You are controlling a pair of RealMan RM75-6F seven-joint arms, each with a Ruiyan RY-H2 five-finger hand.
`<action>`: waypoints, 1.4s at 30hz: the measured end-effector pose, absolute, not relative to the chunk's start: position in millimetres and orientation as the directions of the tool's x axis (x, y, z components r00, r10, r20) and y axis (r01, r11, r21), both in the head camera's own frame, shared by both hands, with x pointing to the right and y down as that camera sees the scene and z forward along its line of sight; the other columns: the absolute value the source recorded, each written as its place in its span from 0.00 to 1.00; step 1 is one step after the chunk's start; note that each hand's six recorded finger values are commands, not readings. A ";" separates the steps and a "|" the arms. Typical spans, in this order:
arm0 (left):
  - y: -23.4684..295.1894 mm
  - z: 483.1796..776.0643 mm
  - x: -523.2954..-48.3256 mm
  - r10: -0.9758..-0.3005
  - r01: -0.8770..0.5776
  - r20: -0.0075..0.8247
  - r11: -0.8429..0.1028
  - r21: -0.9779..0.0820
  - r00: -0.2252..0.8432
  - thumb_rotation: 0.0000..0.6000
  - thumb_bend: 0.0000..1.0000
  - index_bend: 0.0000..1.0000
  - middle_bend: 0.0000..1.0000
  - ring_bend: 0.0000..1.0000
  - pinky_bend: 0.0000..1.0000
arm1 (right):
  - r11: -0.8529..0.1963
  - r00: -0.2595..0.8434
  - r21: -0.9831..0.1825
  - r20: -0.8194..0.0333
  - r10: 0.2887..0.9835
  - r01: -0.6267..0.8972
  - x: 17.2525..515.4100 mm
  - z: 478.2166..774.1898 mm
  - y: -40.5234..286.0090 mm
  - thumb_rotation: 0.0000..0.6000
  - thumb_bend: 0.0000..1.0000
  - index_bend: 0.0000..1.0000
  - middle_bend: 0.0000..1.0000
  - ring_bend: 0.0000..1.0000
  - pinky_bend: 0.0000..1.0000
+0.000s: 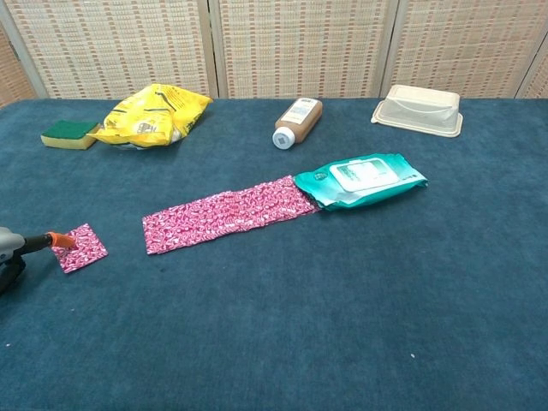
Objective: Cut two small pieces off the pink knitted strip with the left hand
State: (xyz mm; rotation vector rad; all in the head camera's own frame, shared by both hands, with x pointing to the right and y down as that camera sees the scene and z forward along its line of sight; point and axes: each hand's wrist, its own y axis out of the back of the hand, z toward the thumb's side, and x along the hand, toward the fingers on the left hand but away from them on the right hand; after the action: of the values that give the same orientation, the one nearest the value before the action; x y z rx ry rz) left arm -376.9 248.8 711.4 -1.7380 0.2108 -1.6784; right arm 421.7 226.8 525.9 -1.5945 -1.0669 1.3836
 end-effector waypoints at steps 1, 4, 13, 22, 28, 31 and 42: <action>249.7 710.3 -378.6 -0.563 0.345 0.814 -0.743 -0.574 0.142 1.00 0.83 0.27 0.65 0.72 0.66 | -0.365 0.065 -0.924 -0.360 0.931 0.111 421.7 526.1 226.9 1.00 0.05 0.00 0.00 0.00 0.23; 251.6 705.8 -385.5 -0.567 0.346 0.815 -0.745 -0.570 0.123 1.00 0.83 0.35 0.65 0.72 0.66 | -0.368 0.065 -0.923 -0.363 0.930 0.109 421.6 526.9 227.0 1.00 0.05 0.00 0.00 0.00 0.23; 251.5 690.2 -393.5 -0.606 0.351 0.791 -0.725 -0.593 0.083 1.00 0.83 0.39 0.65 0.72 0.67 | -0.370 0.064 -0.923 -0.365 0.929 0.107 421.4 527.5 227.2 1.00 0.05 0.00 0.00 0.00 0.23; 241.2 686.7 -359.0 -0.652 0.318 0.732 -0.663 -0.677 0.198 1.00 0.83 0.00 0.65 0.72 0.67 | -0.368 0.065 -0.923 -0.363 0.930 0.111 421.3 526.7 227.2 1.00 0.05 0.00 0.00 0.00 0.23; 238.5 697.9 -319.6 -0.626 0.302 0.722 -0.656 -0.692 0.294 1.00 0.83 0.00 0.65 0.72 0.68 | -0.368 0.066 -0.923 -0.363 0.929 0.111 421.8 526.0 227.1 1.00 0.05 0.00 0.00 0.00 0.23; 235.8 704.8 -302.0 -0.608 0.295 0.724 -0.662 -0.689 0.327 1.00 0.83 0.00 0.65 0.72 0.68 | -0.367 0.066 -0.924 -0.361 0.930 0.111 422.2 525.4 226.8 1.00 0.05 0.00 0.00 0.00 0.23; 208.7 721.7 -264.4 -0.604 0.277 0.720 -0.667 -0.692 0.343 1.00 0.83 0.00 0.65 0.73 0.68 | -0.363 0.069 -0.925 -0.357 0.932 0.116 422.4 523.3 227.0 1.00 0.05 0.00 0.00 0.00 0.23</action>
State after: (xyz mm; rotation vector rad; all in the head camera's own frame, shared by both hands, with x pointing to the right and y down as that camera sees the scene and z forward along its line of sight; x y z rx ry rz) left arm -264.4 208.7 721.7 -1.8271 0.2886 -1.4270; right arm 422.4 227.0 523.3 -1.5983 -1.0706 1.3764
